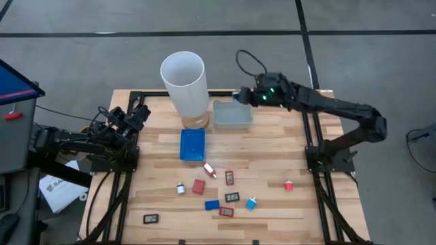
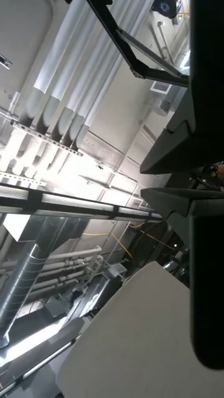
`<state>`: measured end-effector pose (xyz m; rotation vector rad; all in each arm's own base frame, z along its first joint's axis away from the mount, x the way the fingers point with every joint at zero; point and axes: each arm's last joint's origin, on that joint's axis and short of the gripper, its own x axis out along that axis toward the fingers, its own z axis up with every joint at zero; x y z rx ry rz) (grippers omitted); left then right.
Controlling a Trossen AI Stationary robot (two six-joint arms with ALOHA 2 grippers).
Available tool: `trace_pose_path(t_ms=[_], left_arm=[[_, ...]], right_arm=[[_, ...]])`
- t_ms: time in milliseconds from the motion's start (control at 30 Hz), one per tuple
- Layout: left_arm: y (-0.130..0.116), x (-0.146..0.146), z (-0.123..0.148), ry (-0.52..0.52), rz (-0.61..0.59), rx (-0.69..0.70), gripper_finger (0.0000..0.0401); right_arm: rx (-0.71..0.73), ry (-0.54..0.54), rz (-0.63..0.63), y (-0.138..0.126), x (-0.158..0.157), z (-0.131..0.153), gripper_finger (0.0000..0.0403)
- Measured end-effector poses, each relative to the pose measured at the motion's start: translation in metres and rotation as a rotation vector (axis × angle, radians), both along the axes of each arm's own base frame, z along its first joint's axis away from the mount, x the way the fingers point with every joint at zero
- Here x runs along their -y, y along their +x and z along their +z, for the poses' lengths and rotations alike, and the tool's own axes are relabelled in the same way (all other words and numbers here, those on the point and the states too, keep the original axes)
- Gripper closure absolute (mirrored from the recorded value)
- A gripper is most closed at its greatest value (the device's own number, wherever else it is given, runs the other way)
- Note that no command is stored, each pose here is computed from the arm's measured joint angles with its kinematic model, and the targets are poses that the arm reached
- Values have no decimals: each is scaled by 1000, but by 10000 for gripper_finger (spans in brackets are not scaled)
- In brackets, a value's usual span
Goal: Pick & Place Office items
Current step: Put the top blue charger adapter into the gray bin
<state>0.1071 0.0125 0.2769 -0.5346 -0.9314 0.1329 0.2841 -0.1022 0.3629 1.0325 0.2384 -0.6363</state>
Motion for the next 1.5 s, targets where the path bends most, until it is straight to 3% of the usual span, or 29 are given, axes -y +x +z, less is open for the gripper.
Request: trace_pose_path(t_ms=[200, 300, 567, 967, 1367, 1500], left_arm=[[0, 0, 0, 0, 22, -4, 358], [0, 0, 0, 0, 23, -4, 358], [0, 0, 0, -1, 23, -4, 358], [0, 0, 0, 0, 22, -5, 358], [0, 0, 0, 2, 13, -4, 358], [0, 0, 0, 0, 10, -2, 358]], right_arm=[[-329, 47, -23, 20, 44, -5, 283], [-427, 64, -28, 29, 62, -15, 281], [-674, 195, 26, 53, 74, -78, 280], [-800, 234, 36, 73, 75, -123, 280], [-800, 327, -12, 57, 93, -148, 280], [-771, 313, -13, 60, 94, -146, 280]])
